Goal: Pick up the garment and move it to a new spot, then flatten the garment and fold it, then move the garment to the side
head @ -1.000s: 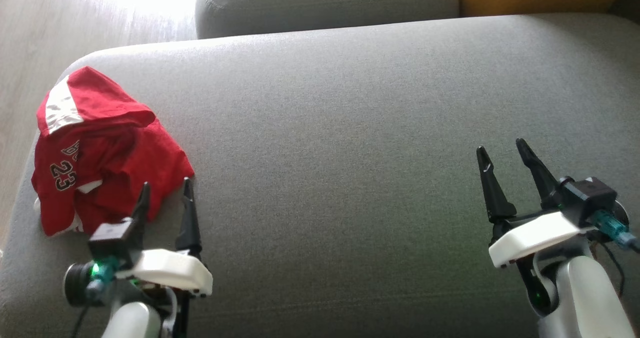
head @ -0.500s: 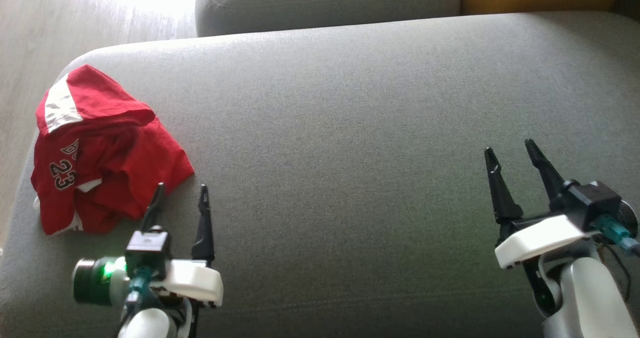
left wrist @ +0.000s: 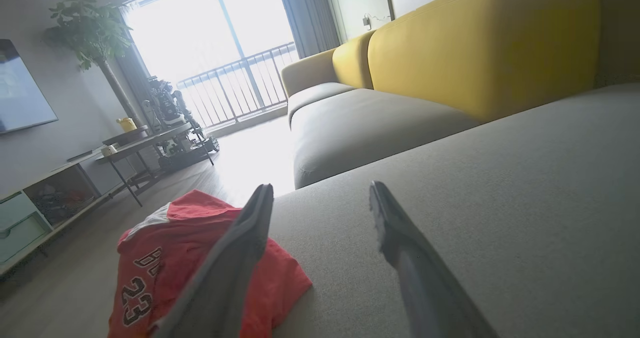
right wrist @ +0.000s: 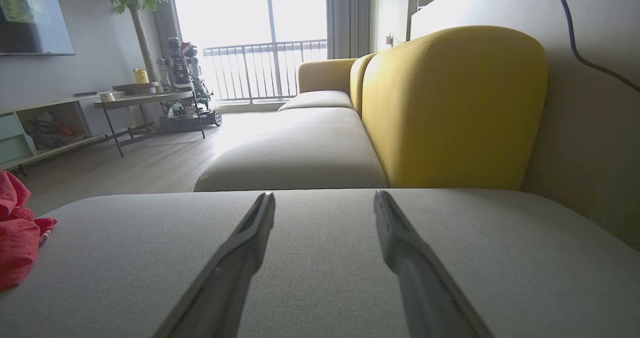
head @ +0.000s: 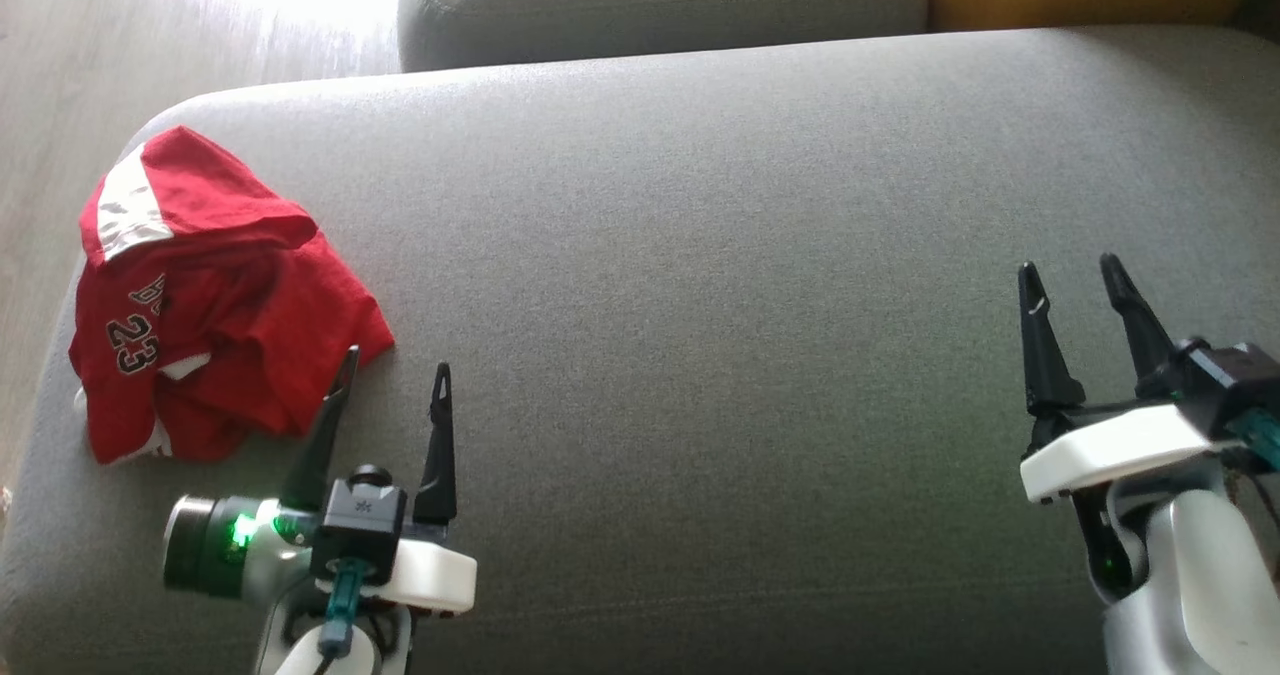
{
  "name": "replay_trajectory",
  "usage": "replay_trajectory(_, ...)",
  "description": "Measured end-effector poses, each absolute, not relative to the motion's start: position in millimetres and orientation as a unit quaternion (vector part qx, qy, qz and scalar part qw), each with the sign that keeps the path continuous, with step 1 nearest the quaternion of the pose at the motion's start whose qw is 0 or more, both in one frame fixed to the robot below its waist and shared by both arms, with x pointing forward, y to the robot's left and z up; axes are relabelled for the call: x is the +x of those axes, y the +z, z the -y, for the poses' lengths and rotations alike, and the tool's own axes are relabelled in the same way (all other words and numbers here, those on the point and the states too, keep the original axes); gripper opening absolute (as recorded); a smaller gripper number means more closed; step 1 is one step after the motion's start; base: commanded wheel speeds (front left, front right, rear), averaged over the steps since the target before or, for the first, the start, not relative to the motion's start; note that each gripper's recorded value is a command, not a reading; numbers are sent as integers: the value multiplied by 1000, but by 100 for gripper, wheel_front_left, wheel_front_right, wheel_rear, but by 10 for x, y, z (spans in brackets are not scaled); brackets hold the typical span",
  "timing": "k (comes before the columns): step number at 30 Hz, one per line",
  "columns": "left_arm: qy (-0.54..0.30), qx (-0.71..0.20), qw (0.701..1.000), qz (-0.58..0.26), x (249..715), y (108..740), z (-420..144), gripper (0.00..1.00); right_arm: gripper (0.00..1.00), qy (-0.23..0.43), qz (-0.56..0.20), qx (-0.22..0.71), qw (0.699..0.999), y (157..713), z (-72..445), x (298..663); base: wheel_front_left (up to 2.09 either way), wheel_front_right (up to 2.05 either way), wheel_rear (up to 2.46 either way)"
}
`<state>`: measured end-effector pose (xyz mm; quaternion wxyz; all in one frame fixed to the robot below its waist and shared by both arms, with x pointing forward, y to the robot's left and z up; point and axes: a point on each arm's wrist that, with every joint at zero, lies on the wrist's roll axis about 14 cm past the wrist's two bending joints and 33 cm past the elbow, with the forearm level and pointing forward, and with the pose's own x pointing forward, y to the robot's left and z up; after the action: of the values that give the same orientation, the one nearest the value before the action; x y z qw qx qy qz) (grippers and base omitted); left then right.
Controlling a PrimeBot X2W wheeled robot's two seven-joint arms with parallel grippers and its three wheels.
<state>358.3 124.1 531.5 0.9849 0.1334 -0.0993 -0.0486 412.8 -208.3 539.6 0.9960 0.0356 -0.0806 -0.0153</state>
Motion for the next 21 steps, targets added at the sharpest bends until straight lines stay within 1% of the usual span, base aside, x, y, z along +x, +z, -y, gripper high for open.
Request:
replay_trajectory(3, -50, 136, 984, 99, 3574, 5311, -1237, 100, 100, -13, 85, 34, 996, 5428, 2066, 4159, 0, 0, 0)
replay_trajectory(12, -48, 141, 984, 99, 3556, 5305, -1247, 100, 100, -34, 66, 102, 992, 5273, 2158, 4166, 0, 0, 0)
replay_trajectory(17, -47, 141, 984, 99, 3555, 5302, -1251, 100, 100, -40, 63, 107, 991, 5247, 2189, 4162, 0, 0, 0)
replay_trajectory(21, -47, 141, 984, 98, 3557, 5297, -1249, 100, 100, -22, 62, 76, 995, 5270, 2089, 4180, 0, 0, 0)
